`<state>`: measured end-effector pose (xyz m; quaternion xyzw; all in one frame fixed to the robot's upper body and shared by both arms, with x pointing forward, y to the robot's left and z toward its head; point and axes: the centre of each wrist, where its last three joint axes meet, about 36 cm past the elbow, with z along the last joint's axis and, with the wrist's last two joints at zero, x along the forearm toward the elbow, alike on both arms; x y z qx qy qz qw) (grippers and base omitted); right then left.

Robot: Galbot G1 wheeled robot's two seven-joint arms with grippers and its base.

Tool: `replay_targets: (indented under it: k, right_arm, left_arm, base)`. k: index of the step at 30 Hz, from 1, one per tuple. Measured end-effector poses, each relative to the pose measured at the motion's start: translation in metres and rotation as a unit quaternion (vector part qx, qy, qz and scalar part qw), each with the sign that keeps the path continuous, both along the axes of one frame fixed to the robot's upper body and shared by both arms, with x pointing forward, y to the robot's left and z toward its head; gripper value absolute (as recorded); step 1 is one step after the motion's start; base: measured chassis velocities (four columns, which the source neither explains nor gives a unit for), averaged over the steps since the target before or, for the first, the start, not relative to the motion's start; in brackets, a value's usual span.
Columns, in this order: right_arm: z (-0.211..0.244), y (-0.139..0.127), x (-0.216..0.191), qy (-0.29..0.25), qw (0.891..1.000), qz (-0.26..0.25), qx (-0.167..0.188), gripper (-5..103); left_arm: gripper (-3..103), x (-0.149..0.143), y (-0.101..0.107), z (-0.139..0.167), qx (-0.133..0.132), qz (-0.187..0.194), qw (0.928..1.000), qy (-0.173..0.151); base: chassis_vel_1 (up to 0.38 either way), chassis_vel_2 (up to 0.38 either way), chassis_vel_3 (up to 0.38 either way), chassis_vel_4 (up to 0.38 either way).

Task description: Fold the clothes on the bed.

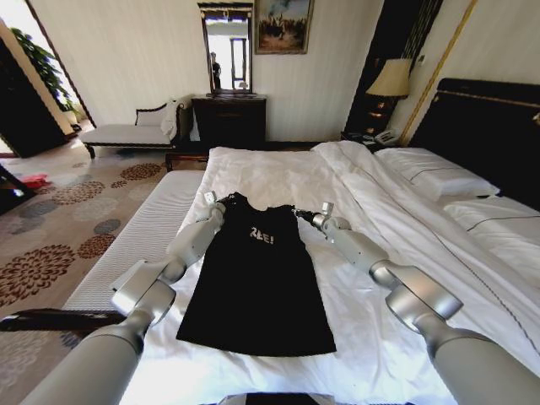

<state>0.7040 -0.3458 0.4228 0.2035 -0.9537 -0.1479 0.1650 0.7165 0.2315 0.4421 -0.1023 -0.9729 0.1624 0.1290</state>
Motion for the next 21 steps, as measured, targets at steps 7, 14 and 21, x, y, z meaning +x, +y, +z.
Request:
replay_targets:
  k: [7, 14, 21]
  right_arm:
    - [0.014, -0.005, -0.032, -0.042, 0.999, 0.017, -0.007, 0]
    - [0.011, 0.006, -0.056, -0.059, 0.998, 0.031, -0.009, 0]
    - [0.013, 0.02, -0.083, -0.075, 0.996, 0.053, -0.003, 0]
  left_arm:
    - [1, -0.038, 0.023, 0.001, -0.028, -0.008, 0.9994, -0.019]
    - [1, -0.077, 0.025, 0.004, -0.046, -0.023, 0.9981, -0.033]
    - [1, -0.115, 0.027, -0.001, -0.057, -0.036, 0.997, -0.039]
  base:
    - [0.0, 0.0, 0.0, 0.0]
    - [0.0, 0.0, 0.0, 0.0]
    - [0.0, 0.0, 0.0, 0.0]
